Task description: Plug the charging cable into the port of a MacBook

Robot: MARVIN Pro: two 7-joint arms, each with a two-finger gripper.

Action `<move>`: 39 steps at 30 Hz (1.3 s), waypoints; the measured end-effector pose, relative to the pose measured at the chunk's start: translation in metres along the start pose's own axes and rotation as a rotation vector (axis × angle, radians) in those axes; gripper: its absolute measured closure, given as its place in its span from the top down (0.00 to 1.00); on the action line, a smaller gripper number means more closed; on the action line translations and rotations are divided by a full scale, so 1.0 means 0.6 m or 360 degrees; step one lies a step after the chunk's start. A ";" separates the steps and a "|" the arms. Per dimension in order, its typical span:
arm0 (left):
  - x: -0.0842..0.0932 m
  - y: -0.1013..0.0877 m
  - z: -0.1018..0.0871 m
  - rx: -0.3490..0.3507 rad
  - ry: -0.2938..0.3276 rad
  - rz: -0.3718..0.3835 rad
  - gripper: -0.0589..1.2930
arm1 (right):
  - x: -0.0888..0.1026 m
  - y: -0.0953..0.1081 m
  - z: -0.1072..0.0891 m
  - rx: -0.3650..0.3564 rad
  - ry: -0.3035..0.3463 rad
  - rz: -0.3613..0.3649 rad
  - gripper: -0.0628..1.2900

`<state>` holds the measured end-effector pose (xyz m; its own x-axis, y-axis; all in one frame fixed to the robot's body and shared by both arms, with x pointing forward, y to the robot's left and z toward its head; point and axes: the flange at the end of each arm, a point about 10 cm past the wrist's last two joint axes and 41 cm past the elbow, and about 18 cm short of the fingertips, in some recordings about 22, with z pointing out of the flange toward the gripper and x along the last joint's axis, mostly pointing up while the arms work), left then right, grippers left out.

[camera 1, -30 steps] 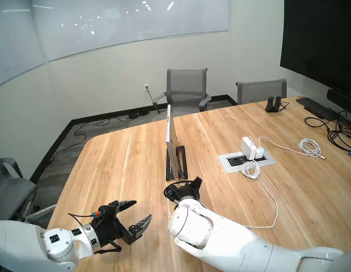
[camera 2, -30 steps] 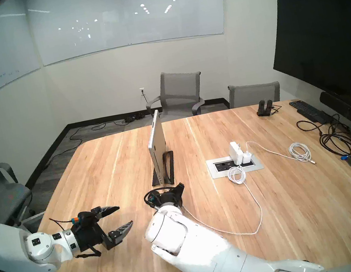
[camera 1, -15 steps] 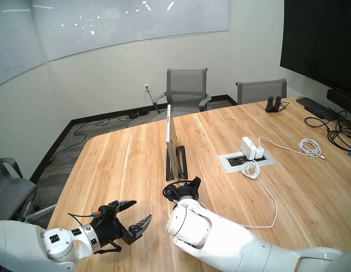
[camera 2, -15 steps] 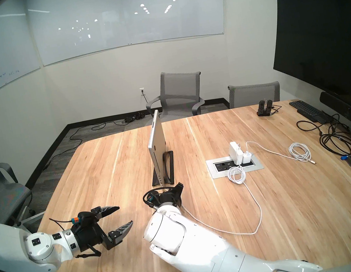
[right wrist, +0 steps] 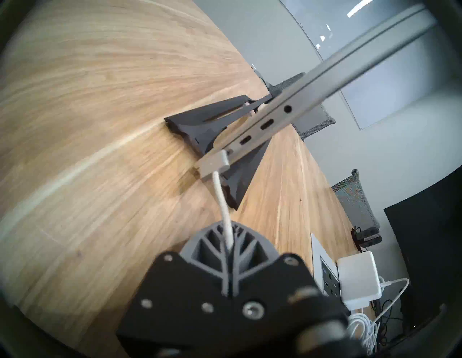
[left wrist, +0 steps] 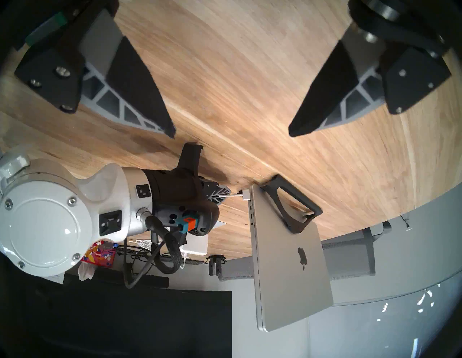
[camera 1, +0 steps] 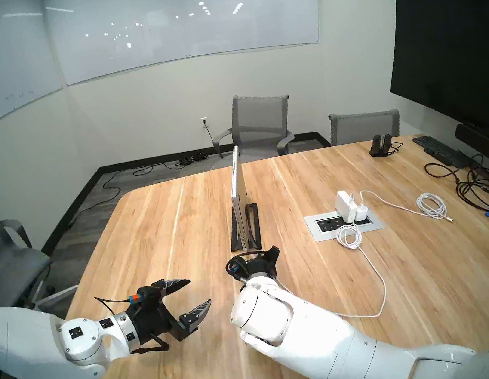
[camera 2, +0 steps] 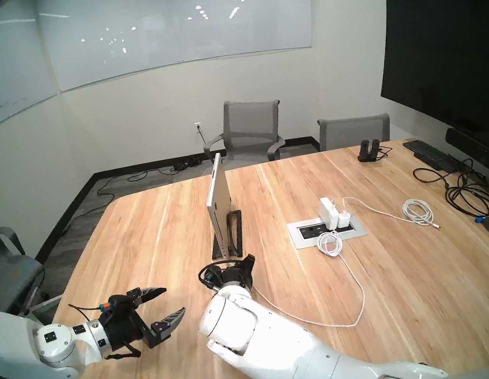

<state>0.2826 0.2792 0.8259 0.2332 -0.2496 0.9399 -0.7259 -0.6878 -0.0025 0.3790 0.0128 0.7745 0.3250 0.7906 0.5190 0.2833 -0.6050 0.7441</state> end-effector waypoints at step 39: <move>0.000 0.000 0.000 -0.0001 0.0000 0.0000 0.94 | -0.030 0.054 -0.016 0.0149 0.0023 0.0130 0.88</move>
<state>0.2826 0.2791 0.8260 0.2330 -0.2495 0.9399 -0.7261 -0.6875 -0.0025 0.3737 -0.0201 0.7935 0.3379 0.7391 0.5827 0.3398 -0.6731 0.6568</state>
